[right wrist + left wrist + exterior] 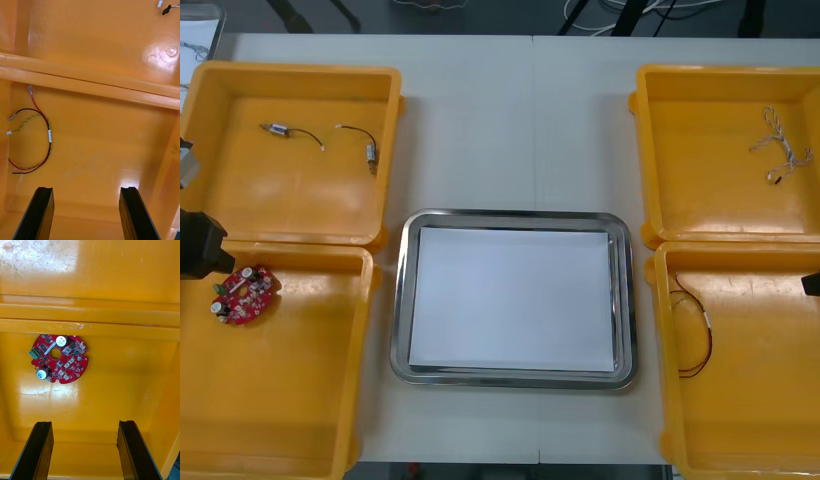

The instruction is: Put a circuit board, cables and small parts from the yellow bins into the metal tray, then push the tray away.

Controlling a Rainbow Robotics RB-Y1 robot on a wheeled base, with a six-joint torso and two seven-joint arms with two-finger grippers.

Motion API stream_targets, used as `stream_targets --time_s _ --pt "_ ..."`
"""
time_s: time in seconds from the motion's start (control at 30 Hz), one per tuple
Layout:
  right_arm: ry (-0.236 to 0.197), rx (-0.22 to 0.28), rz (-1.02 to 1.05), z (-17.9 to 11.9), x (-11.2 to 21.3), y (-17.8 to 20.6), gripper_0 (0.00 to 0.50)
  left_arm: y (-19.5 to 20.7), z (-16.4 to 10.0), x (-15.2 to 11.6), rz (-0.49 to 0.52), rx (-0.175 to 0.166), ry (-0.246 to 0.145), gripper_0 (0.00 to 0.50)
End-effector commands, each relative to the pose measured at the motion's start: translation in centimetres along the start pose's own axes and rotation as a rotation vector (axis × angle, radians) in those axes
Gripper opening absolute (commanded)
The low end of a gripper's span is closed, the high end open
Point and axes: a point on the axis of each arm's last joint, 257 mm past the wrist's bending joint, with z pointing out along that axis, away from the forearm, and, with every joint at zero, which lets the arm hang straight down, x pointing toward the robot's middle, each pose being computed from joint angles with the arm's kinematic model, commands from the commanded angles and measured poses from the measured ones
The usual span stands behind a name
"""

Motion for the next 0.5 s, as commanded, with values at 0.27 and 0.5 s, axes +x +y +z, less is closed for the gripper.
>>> stream_targets --time_s 0.27,0.5 --pt "0.004 -0.007 0.020 0.02 0.58 0.81 0.500 0.61 -0.57 -0.18 0.045 -0.014 -0.023 0.500" --pt "0.004 -0.007 0.020 0.02 0.58 0.81 0.500 0.61 -0.57 -0.18 0.045 -0.014 -0.023 0.500"
